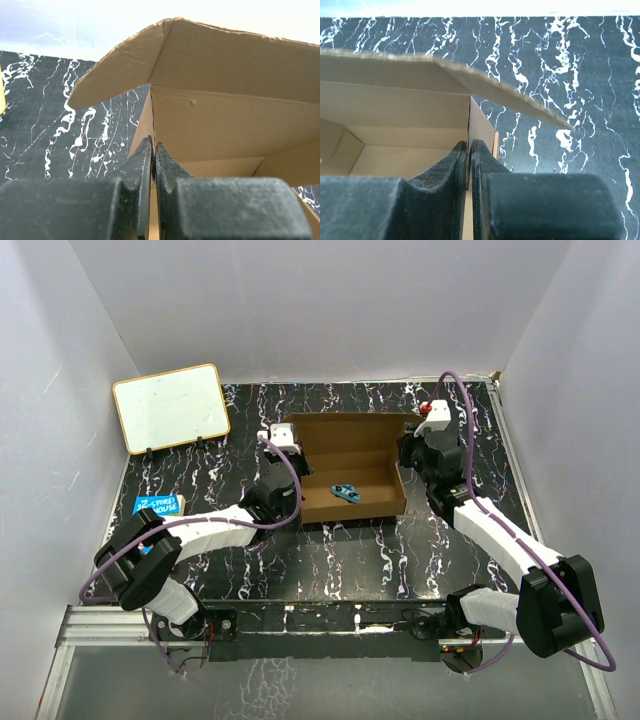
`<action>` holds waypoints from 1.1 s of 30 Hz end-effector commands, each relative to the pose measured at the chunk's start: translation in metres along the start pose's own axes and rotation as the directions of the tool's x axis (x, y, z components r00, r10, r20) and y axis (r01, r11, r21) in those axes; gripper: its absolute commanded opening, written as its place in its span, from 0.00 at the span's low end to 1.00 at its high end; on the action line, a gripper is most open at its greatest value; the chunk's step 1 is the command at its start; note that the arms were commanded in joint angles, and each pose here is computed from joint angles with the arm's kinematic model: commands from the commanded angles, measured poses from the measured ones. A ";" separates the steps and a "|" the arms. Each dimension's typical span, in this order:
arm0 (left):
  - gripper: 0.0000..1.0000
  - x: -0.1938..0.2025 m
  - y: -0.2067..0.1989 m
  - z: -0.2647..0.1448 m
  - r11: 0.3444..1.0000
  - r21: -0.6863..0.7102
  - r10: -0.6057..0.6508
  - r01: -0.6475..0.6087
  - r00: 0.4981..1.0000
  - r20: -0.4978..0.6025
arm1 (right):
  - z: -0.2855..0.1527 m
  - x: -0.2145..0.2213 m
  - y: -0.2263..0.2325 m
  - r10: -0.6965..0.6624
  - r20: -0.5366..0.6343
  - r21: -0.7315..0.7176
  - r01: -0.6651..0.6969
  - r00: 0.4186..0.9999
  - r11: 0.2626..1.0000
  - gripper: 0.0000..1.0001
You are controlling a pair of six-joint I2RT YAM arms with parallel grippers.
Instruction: Fold the paper box
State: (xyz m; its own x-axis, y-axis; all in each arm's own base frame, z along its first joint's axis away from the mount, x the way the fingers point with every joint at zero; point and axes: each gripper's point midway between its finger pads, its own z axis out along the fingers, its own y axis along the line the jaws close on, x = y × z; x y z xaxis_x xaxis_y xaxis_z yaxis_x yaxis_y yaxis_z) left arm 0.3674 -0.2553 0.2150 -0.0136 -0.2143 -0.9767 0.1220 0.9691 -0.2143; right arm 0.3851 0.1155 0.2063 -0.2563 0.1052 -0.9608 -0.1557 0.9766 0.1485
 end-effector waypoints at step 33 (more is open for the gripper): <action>0.10 0.022 -0.034 -0.066 0.965 0.241 -0.061 0.102 0.983 -0.173 | -0.040 0.077 0.027 -0.162 -0.191 -0.215 0.120 0.968 0.969 0.13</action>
State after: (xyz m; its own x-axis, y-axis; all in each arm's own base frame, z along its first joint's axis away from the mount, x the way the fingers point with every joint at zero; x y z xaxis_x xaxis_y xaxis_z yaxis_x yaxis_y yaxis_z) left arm 0.3188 -0.2550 0.1748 -0.1738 -0.1564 -0.9723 0.2141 0.9577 -0.1923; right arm 0.3377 0.1148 0.1519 -0.4009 -0.0633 -0.9139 -0.2535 0.9663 0.0443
